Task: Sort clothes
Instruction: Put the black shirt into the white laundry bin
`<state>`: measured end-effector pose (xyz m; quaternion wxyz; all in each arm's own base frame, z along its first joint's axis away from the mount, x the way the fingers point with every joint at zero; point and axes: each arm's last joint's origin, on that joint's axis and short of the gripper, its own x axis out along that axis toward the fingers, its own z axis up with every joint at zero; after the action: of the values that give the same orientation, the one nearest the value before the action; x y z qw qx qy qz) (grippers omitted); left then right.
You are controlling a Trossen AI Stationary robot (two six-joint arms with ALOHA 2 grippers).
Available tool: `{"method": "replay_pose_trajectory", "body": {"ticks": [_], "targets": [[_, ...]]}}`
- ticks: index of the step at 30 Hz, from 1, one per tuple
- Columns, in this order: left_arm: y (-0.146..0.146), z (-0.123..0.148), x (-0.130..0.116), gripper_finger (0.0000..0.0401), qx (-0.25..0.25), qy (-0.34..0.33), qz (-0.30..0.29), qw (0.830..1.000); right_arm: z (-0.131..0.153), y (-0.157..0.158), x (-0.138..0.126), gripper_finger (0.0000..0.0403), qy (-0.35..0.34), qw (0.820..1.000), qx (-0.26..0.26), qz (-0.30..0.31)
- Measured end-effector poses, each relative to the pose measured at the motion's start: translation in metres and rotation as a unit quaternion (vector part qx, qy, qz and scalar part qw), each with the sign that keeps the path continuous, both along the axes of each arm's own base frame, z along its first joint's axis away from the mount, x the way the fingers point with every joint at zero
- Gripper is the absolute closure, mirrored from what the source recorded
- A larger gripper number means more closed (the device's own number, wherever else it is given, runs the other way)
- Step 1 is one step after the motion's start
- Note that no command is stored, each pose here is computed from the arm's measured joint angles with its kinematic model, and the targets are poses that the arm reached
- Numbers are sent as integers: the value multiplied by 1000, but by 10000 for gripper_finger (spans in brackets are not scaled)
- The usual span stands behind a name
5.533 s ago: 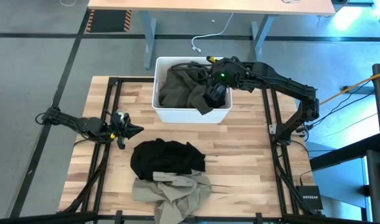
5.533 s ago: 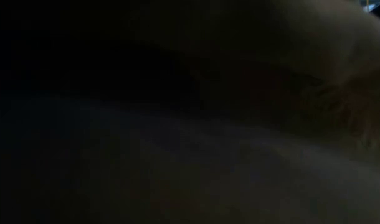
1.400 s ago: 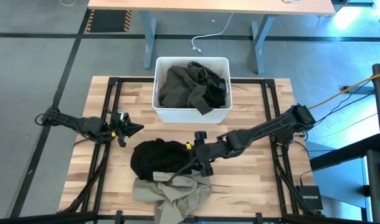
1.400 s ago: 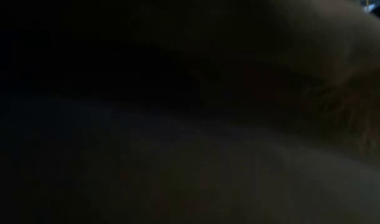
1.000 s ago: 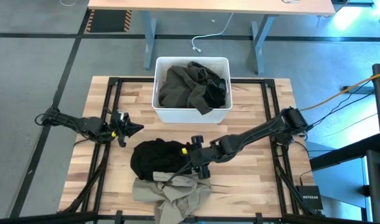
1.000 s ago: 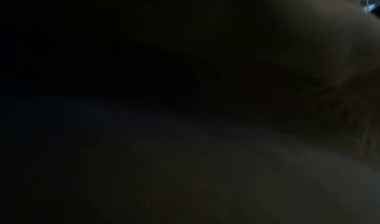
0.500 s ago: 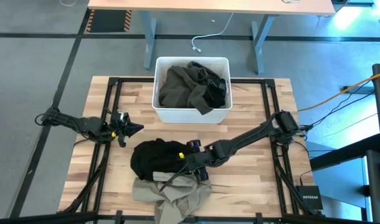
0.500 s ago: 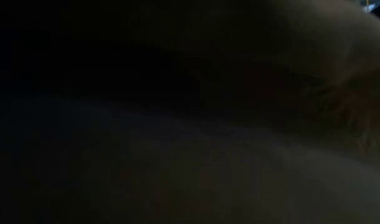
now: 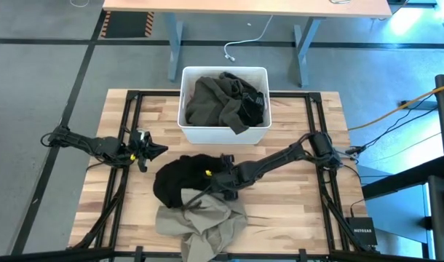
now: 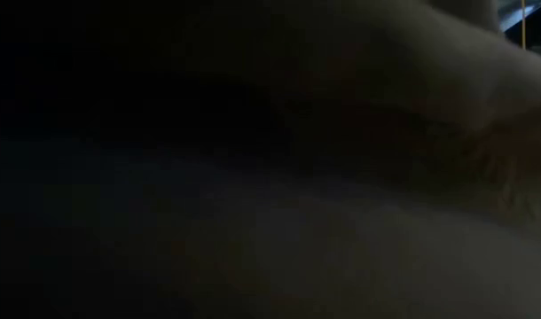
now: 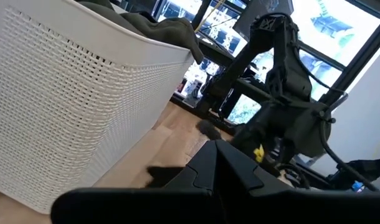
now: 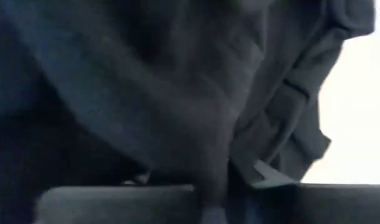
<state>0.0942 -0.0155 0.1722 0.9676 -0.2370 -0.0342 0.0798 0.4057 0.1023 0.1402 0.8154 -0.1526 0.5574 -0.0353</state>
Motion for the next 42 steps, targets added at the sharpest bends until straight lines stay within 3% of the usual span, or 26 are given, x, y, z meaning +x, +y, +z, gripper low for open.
{"method": "replay_pose_trajectory", "body": {"ticks": [1,4,15,19,23,30,33,39,42], "targets": [[0,0,0,400,0,0,0,1000,3,-2,0,379,8,1000,-16,-4],[0,0,0,400,-10,-2,0,1000,17,-4,-3,376,15,998,-61,-6],[0,0,0,400,-3,-1,0,1000,132,-13,-38,392,-124,990,-57,-24],[0,0,0,400,-3,-1,0,1000,177,-19,-53,392,-216,974,-62,-30],[0,0,0,400,0,0,3,1000,225,-29,-64,392,-320,943,-86,-35],[0,0,0,400,-1,-1,4,1000,321,-67,-73,392,-499,859,-101,-51],[0,0,0,400,-2,-1,4,1000,362,-86,-82,392,-571,811,-113,-48],[0,0,0,400,0,-1,5,1000,434,-131,-117,392,-714,675,-174,-63],[0,0,0,400,-1,-1,5,1000,459,-152,-136,392,-784,584,-202,-57]]}}
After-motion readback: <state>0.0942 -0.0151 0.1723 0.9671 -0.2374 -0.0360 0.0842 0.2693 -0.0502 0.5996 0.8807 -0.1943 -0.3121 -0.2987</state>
